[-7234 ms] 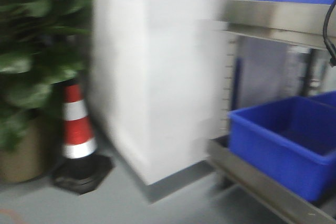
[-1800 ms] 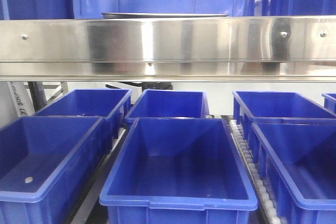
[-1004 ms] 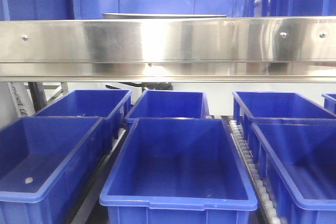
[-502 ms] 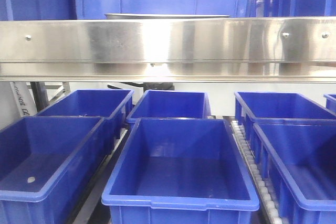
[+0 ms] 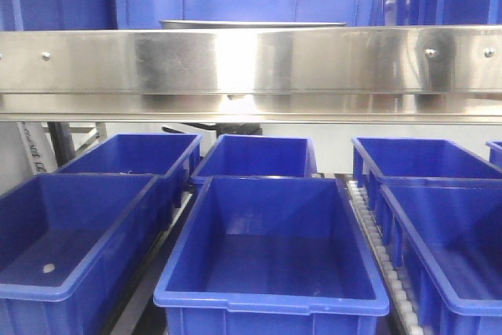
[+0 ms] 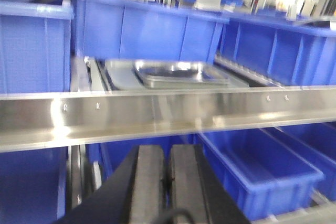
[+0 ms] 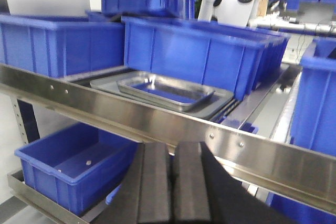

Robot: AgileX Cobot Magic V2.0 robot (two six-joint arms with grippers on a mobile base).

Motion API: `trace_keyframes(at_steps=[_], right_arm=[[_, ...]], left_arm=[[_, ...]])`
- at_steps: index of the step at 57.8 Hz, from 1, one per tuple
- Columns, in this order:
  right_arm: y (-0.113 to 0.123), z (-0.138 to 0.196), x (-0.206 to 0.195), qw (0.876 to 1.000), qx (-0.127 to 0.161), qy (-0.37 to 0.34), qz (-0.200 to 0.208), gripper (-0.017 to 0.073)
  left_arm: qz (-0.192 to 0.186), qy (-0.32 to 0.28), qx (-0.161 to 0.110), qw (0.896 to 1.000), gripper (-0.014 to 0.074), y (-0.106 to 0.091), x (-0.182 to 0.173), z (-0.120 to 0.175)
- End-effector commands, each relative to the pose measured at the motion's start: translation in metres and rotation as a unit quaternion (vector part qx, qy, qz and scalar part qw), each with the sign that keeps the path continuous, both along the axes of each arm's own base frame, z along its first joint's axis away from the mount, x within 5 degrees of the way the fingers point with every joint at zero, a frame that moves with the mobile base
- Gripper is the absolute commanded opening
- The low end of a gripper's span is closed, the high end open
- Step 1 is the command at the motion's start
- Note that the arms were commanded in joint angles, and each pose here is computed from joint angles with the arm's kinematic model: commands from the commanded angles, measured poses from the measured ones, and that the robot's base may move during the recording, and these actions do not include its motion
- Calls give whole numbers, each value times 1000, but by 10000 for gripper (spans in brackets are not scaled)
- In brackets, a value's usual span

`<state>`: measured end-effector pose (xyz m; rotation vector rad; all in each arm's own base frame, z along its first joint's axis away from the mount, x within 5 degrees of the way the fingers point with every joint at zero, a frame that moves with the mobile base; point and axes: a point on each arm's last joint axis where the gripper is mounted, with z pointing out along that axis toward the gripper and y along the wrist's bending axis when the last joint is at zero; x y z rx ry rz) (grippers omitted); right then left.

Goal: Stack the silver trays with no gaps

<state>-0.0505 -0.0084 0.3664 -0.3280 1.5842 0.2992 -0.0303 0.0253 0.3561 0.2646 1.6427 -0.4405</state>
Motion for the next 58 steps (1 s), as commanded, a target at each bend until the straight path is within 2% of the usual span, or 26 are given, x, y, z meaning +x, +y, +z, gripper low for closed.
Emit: trace_keyframes(at_steps=[1,11,20,46,53,58], right_arm=[[3,-5,15,999,10,-36,-9,-81],[11,-22,39,998,33,-59,-10,-81],[13,-33,46,999,28,-43,-10,-81],[13,-35,48,999,29,-45,-11,-81],[11,-37,53,996,6,-71,-46,-81],[12,-45,60,992,2,-79,-97,-81]], left_arm=[[5,-20,2,1000,-2,-5,10,-5],[6,1,16,1000,-2,-10,19,-20],[6,2,16,1000,-2,-10,19,-20],[6,2,16,1000,-2,-10,19,-20],[6,2,16,1000,-2,-10,19,-20],[6,2,16,1000,-2,-10,19,-20]])
